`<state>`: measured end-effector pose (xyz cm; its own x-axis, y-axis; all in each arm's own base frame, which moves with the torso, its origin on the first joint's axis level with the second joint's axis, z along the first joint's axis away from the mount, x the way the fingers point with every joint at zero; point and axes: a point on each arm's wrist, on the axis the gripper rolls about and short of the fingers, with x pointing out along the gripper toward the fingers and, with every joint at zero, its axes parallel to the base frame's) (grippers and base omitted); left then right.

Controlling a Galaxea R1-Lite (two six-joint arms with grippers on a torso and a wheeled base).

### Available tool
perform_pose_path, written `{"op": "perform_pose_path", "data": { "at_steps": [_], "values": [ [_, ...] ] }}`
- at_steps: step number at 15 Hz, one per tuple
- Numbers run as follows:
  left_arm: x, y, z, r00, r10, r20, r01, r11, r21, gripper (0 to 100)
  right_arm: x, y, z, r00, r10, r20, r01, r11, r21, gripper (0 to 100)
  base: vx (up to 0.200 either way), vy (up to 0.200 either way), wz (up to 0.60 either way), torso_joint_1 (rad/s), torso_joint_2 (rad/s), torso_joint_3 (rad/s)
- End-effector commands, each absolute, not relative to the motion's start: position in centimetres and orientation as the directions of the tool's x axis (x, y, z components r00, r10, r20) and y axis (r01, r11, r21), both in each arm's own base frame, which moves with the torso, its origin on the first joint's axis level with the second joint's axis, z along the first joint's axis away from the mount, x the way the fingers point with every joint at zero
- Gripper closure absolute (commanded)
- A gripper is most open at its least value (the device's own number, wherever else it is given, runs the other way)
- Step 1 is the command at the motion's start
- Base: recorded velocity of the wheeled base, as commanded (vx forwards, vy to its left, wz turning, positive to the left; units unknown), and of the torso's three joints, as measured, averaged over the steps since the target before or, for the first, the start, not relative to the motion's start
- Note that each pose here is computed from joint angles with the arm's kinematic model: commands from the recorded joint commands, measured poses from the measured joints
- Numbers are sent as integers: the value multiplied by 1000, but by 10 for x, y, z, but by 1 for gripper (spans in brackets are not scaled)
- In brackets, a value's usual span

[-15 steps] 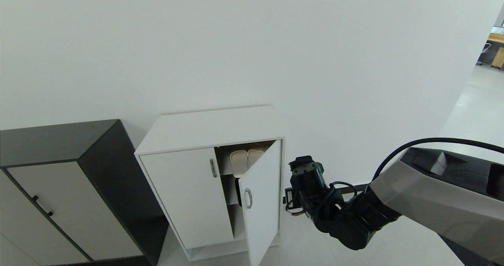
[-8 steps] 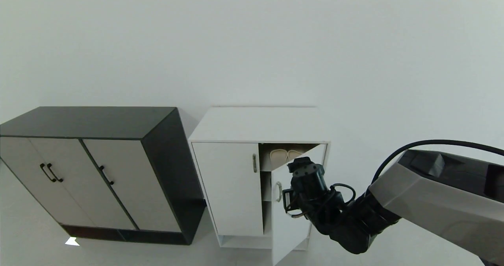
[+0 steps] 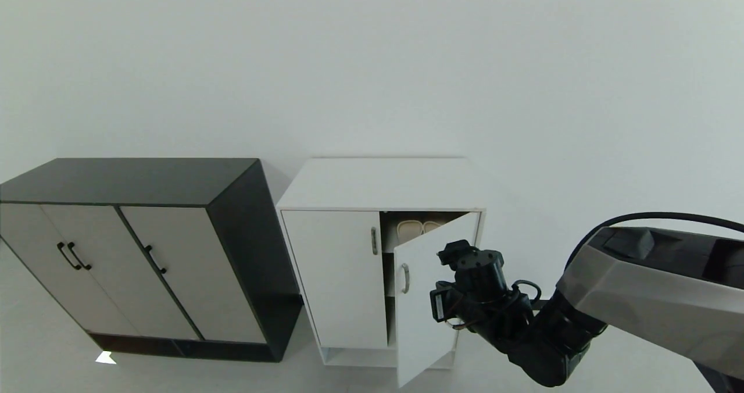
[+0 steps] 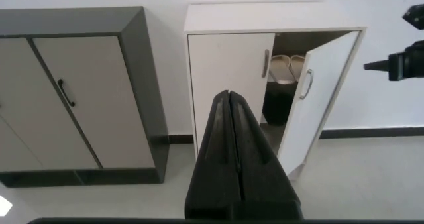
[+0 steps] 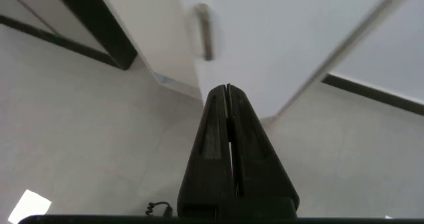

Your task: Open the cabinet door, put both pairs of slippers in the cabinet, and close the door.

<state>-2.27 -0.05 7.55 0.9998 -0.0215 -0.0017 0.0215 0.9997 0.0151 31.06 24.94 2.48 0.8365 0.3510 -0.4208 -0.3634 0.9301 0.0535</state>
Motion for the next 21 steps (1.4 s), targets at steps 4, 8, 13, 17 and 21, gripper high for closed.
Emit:
{"op": "perform_pose_path", "data": {
  "at_steps": [4, 8, 13, 17, 21],
  "values": [
    [-23, 0, 76, 1000, -21, 0, 21, 1000, 15, 100, 312, 247, 17, 828, 348, -440, -364, 930, 51, 100, 200, 0, 0, -5, -4, 5],
    [-23, 0, 76, 1000, -21, -2, 21, 1000, 15, 100, 310, 245, 14, 823, 345, -451, -363, 930, 47, 100, 200, 0, 0, 14, 7, -1],
    [-23, 0, 76, 1000, -21, 0, 21, 1000, 15, 100, 309, 244, 6, 814, 339, -472, -364, 931, 40, 100, 0, 0, 0, 0, 0, 0],
    [-23, 0, 76, 1000, -21, 0, 21, 1000, 15, 100, 319, 246, -6, 820, 328, -469, -350, 936, 43, 100, 0, 0, 0, 0, 0, 0],
    [-23, 0, 76, 1000, -21, 0, 21, 1000, 15, 100, 338, 251, -10, 829, 348, -438, -357, 932, 65, 100, 0, 0, 0, 0, 0, 0]
  ]
}}
